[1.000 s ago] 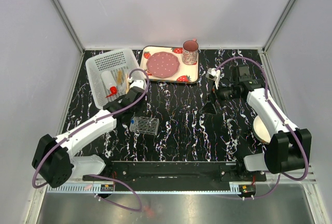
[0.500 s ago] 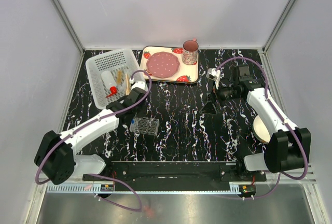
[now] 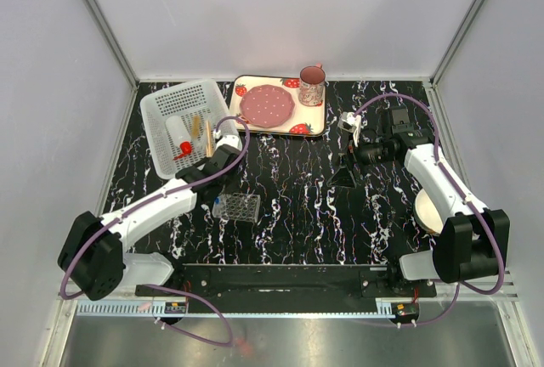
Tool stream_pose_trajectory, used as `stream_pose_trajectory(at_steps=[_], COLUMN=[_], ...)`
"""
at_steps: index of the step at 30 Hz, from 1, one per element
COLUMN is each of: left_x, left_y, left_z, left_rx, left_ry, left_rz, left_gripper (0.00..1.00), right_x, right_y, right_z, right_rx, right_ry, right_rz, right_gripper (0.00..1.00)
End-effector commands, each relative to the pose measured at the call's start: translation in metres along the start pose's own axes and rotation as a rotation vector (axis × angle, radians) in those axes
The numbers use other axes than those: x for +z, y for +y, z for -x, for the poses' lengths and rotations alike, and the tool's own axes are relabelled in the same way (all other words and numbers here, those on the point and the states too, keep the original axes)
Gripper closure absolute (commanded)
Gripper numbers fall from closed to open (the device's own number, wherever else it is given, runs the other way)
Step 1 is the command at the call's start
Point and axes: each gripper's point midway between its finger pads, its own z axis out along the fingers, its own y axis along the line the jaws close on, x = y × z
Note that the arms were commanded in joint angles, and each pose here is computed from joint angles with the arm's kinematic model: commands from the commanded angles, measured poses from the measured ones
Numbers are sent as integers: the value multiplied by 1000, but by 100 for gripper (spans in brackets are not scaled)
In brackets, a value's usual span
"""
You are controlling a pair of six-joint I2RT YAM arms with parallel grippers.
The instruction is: Organize the chemistry lab equipment
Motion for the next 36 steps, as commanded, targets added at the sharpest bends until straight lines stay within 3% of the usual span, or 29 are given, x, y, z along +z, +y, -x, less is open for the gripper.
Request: stream_pose_trajectory(at_steps=[1, 10, 18, 25, 29, 31, 36], left_x=[4, -3, -39, -79, -104, -113, -162], left_y=[2, 3, 3, 13, 28, 34, 41], left_z=[5, 11, 41, 56, 65, 66, 83], left_rx=[-6, -20, -78, -188, -242, -229, -229], left_ry=[-30, -42, -134, -228, -292, -304, -392], left_rz=[23, 22, -28, -87, -115, -129, -217], left_gripper=[79, 72, 62, 37, 10, 1, 1], right_x=[-1, -1, -2, -16, -31, -42, -76], right_y=[1, 0, 0, -12, -22, -29, -35], right_z=[3, 3, 3, 11, 27, 32, 69], right_rx=[-14, -11, -16, -42, -43, -41, -32], right_ry=[-15, -13, -10, 2, 1, 8, -58], right_rz=[16, 18, 10, -107, -219, -291, -444], right_gripper=[2, 2, 2, 2, 2, 2, 0])
